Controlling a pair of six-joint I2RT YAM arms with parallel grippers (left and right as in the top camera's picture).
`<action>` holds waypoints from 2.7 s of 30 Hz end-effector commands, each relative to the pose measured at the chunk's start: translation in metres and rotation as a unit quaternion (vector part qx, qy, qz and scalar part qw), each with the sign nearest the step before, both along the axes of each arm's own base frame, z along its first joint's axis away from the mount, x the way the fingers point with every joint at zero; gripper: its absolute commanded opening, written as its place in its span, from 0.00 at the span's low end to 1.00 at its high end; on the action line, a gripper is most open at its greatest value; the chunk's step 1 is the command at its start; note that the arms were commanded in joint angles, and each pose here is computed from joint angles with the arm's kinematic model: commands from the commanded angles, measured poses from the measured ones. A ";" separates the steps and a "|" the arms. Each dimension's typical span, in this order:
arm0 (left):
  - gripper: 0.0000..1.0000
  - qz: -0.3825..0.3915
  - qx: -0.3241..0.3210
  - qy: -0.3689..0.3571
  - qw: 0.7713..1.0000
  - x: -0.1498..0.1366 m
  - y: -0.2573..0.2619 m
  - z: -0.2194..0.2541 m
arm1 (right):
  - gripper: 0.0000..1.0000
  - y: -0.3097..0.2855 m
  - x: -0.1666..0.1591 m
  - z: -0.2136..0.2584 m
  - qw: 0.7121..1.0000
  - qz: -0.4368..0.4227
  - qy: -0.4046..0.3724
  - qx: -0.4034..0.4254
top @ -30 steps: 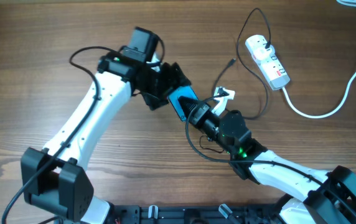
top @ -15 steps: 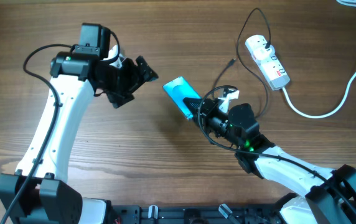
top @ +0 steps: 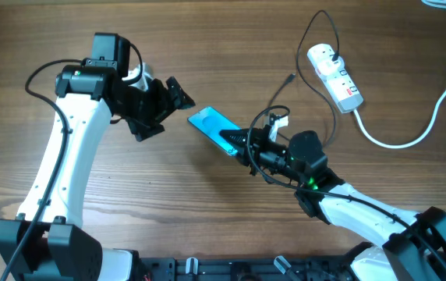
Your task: Plug charger to phone and switch on socket
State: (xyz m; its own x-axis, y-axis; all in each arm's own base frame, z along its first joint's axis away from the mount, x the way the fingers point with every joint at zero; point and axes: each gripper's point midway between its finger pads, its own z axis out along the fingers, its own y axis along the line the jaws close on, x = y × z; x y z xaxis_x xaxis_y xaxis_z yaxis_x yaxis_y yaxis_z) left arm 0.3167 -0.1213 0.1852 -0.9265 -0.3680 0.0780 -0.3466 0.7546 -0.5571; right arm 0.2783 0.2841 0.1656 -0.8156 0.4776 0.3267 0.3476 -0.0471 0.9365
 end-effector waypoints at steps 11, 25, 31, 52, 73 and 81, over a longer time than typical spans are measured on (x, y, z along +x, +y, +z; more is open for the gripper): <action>0.91 -0.024 -0.059 -0.154 0.986 -0.031 0.005 0.074 | 0.04 0.001 0.004 0.011 1.000 -0.005 -0.014 0.006; 1.00 0.134 -0.135 -0.076 0.979 -0.047 0.014 -0.004 | 0.05 0.000 0.005 0.007 1.000 -0.010 -0.015 -0.004; 1.00 0.145 -0.192 0.002 0.971 -0.048 -0.002 -0.012 | 0.05 -0.006 0.012 -0.002 0.999 -0.034 -0.014 -0.025; 0.98 0.172 -0.204 0.077 0.961 -0.026 -0.023 -0.043 | 0.05 0.016 0.000 0.009 0.998 -0.049 -0.024 -0.008; 0.56 0.156 -0.215 0.061 0.962 -0.019 -0.055 -0.034 | 0.05 0.023 -0.006 0.021 0.998 -0.043 -0.031 0.016; 0.43 0.160 -0.199 0.060 0.965 -0.020 -0.060 -0.039 | 0.05 0.024 -0.007 0.020 0.999 -0.041 -0.027 0.018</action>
State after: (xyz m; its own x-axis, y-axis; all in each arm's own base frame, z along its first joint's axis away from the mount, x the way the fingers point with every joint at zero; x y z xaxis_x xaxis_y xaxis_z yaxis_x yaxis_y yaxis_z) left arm 0.2966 -0.1801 0.1535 -0.7615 -0.5322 0.3701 -0.5872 0.3247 -0.7414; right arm 0.2682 0.3059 0.1698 -0.7897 0.5379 0.2952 0.3098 -0.0657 0.9485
